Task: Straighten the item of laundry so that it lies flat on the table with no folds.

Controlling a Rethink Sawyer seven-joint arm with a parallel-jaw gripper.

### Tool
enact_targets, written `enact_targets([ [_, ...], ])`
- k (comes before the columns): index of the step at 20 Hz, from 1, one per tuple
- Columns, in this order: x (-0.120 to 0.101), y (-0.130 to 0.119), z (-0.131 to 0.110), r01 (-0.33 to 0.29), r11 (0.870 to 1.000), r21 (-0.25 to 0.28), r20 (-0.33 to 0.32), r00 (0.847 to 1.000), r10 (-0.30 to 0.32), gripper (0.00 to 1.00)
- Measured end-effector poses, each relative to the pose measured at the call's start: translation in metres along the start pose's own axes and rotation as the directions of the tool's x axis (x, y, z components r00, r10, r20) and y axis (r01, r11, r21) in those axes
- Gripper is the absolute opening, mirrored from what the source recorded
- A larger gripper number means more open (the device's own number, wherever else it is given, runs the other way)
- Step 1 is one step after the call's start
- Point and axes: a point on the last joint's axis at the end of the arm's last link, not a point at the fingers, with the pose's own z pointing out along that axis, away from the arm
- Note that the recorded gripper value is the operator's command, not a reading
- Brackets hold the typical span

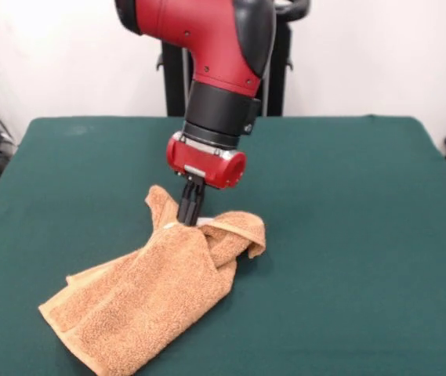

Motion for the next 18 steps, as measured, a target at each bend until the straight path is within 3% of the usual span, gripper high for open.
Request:
enact_targets([
  [6,-0.019,-0.018,-0.006,0.003,1.000,-0.005,-0.044,0.999,-0.003,0.00],
  [11,-0.055,-0.048,-0.025,-0.034,0.998,0.054,-0.100,0.994,0.039,0.00],
  [18,-0.093,-0.057,-0.058,-0.078,0.991,0.105,-0.148,0.985,0.093,0.00],
])
